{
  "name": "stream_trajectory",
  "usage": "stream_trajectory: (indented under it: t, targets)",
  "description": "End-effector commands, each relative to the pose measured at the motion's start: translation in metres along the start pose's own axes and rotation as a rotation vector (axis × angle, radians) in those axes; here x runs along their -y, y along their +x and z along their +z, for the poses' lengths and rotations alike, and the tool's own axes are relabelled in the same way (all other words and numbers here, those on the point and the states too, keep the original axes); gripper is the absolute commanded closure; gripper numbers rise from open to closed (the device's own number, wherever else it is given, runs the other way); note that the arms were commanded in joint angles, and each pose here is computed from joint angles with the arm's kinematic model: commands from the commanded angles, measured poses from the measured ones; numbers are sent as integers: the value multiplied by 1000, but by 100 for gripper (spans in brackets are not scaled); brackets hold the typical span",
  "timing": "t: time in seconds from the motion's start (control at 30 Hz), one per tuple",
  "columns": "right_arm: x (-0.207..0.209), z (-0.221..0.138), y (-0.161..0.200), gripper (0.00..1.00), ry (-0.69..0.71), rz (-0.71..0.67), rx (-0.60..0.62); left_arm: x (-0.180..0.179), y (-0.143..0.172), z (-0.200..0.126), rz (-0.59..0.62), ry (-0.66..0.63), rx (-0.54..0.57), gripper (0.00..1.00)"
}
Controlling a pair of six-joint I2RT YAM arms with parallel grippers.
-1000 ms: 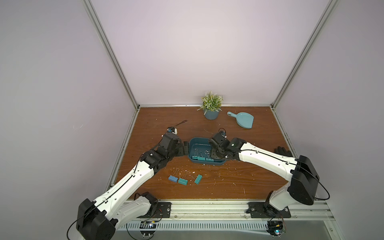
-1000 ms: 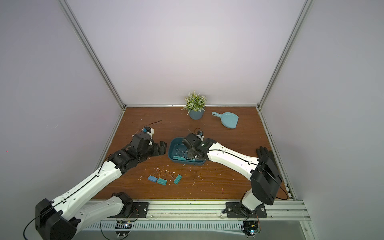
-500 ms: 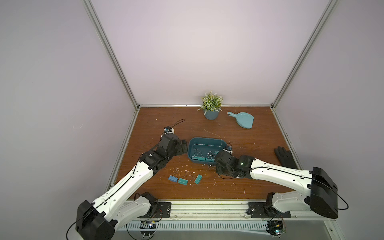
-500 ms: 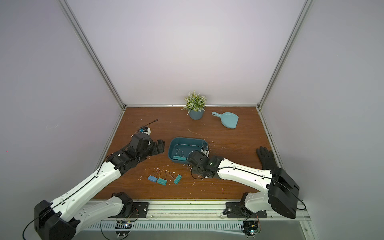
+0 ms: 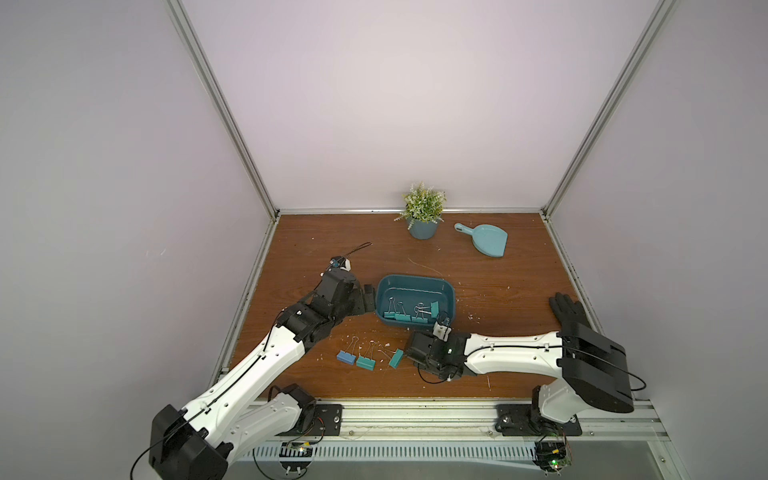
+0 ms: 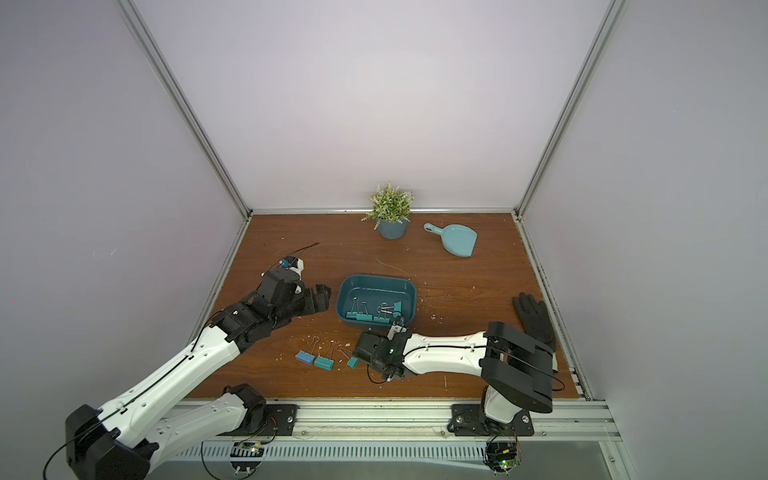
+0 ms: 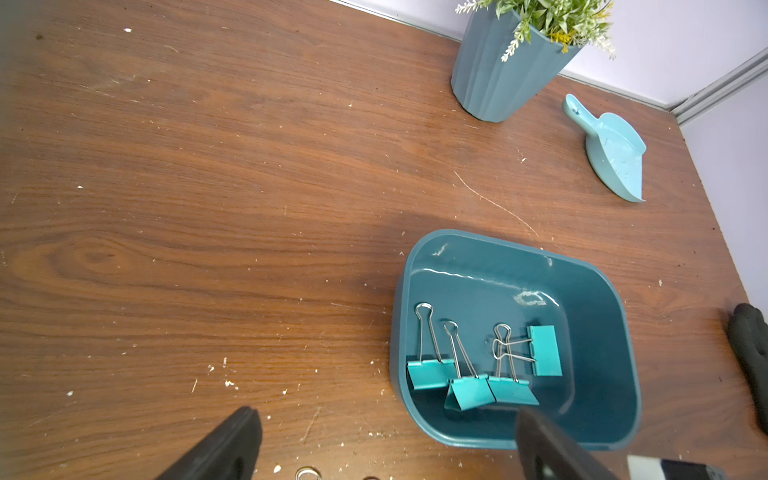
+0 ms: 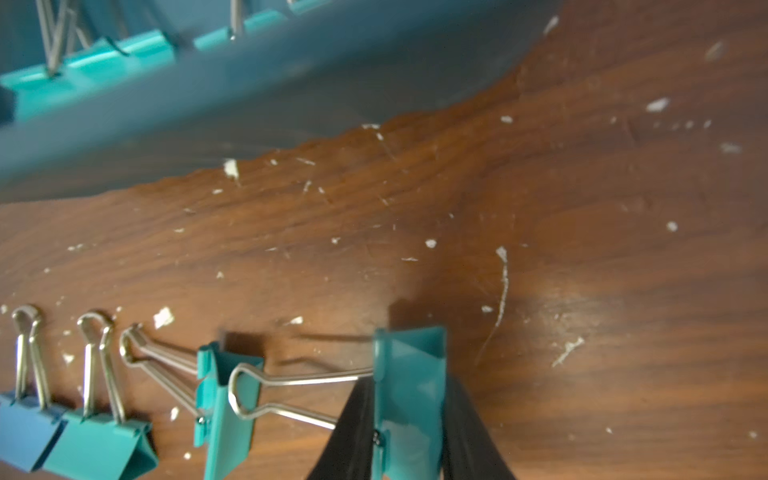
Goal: Take out the binder clips from the storage box
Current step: Place the binder clip at the center of the board.
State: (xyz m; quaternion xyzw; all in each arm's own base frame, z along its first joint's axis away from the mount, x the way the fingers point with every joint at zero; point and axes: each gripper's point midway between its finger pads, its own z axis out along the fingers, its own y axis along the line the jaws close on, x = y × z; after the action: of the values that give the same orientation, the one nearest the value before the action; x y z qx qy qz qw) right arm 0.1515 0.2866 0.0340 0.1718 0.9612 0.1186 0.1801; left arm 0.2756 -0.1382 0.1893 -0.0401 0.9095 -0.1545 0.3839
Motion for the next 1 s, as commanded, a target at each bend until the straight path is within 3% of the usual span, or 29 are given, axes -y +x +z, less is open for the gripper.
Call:
stream_trajectory:
  t: [0.0,0.4,0.53,0.67,0.97]
  targets:
    - [-13,-2,-7,72,-30,109,50,-3,4,-4,19,10,-17,1]
    - [-11,-1,-8,67,9,169,76,0,7,-5,34,23,-31,1]
    - [-13,-1,-7,56,-12,183,64,0,6,-5,33,24,-31,1]
    - [-22,-4,-4,36,-25,156,42,1,7,-3,34,23,-40,1]
    - [-41,-47,-35,15,-95,53,110,16,7,11,80,78,-68,1]
